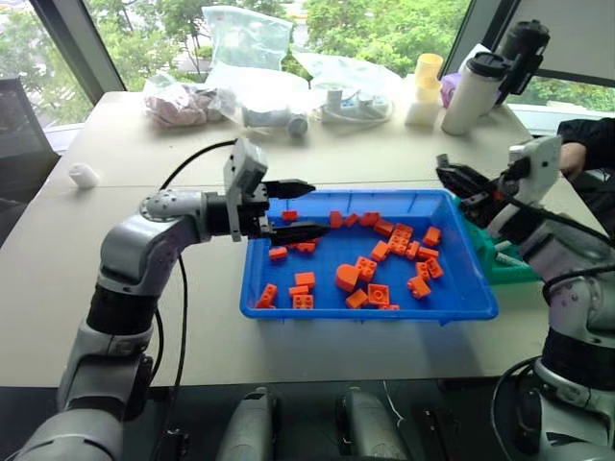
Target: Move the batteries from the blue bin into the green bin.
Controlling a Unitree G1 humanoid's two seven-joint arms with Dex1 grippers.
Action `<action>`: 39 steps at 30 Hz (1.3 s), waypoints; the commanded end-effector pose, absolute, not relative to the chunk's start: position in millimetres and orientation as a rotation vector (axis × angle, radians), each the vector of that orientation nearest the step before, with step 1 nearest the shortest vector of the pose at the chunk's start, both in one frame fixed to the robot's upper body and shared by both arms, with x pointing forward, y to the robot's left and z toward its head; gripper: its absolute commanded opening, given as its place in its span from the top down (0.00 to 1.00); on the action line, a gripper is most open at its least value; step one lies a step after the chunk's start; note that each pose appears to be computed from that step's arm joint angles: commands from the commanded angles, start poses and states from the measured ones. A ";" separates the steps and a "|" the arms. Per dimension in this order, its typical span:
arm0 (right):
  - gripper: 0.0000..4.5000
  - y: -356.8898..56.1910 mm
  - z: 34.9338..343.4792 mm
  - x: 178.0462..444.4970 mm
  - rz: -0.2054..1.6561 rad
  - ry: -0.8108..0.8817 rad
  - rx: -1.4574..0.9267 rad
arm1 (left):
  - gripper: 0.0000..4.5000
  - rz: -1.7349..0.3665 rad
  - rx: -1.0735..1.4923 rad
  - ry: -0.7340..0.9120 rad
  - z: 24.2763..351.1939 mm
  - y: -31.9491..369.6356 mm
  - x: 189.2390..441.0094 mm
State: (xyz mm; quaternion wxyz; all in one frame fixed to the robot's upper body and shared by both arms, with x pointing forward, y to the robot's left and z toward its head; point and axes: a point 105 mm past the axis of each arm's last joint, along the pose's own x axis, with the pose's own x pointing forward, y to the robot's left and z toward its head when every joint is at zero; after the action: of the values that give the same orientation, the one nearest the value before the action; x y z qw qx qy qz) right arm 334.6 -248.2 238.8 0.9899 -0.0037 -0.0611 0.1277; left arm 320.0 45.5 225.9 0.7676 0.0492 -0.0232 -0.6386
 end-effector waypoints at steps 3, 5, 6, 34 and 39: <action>0.99 -303.1 236.9 330.2 -0.074 -0.124 -0.039 | 0.00 -1.454 0.242 -0.136 227.9 10.9 329.7; 0.99 -313.1 225.2 328.1 -0.128 -0.080 -0.029 | 0.00 -1.463 0.253 -0.145 225.7 7.5 332.9; 0.99 -315.2 219.6 326.9 -0.133 -0.056 -0.024 | 0.00 -1.464 0.256 -0.146 224.4 6.3 334.5; 0.01 -318.5 249.9 300.5 0.112 -0.166 -0.094 | 0.00 -1.180 0.180 -0.012 243.5 122.0 331.3; 0.01 -327.7 241.8 266.4 0.251 -0.042 -0.082 | 0.00 -1.087 0.146 0.087 245.8 160.9 307.1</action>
State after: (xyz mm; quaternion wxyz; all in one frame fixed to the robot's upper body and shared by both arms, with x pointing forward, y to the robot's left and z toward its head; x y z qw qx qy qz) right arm 281.8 -327.9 227.2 0.9945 -0.0374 -0.0099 0.0969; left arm 318.6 153.7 229.0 0.8493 0.0673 0.0580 -0.5204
